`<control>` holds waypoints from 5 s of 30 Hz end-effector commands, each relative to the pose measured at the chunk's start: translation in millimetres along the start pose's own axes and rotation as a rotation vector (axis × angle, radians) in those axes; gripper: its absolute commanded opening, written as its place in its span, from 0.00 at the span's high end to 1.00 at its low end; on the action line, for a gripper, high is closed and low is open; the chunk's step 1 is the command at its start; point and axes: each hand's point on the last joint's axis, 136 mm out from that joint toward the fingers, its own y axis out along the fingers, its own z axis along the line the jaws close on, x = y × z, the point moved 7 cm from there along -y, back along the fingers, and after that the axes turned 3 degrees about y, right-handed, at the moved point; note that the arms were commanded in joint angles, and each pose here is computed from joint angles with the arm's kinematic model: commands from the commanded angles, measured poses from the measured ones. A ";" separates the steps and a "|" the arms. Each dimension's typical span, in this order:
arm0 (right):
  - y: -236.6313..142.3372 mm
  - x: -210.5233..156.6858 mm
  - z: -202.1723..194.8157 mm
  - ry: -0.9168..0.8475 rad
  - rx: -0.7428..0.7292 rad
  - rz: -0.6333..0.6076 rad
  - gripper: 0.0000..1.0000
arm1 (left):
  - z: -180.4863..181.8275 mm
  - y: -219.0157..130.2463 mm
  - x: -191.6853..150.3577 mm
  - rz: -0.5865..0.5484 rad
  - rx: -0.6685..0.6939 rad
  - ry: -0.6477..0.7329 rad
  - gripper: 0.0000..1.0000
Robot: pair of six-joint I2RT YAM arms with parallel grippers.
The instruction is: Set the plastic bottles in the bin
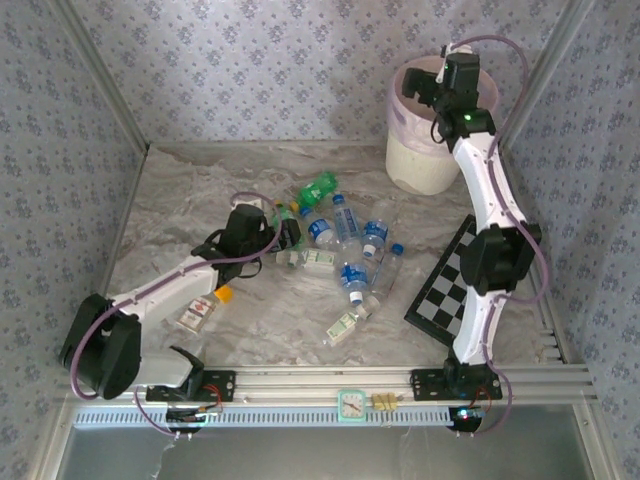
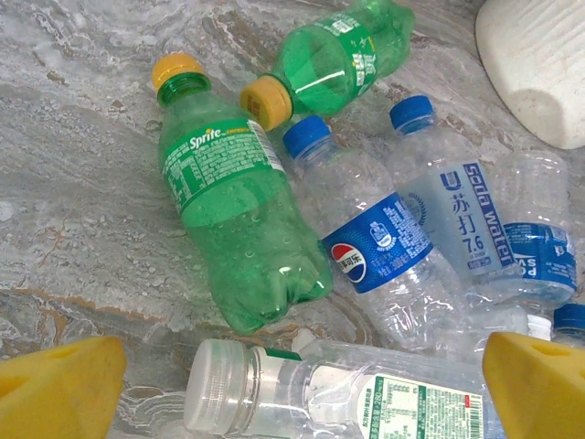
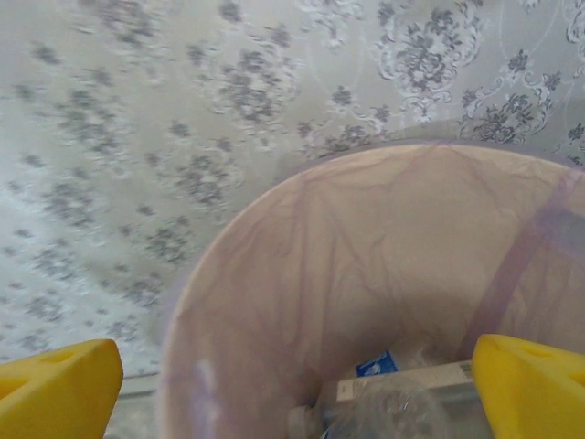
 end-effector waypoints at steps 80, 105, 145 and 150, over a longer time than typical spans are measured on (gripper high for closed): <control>-177.7 -366.1 -1.3 0.119 -0.267 0.683 0.52 | 11.4 5.0 7.2 -0.055 0.078 -0.023 0.00; -142.4 -83.4 55.1 0.208 0.341 -0.037 0.55 | 19.6 -2.7 5.8 -0.063 0.098 -0.039 0.00; 84.9 -37.7 -34.4 0.229 0.001 0.086 0.51 | 43.3 -19.6 -0.7 -0.069 0.151 -0.058 0.00; 83.6 -33.5 -34.6 0.226 -0.011 0.085 0.33 | 43.4 -21.5 -0.1 -0.075 0.151 -0.059 0.00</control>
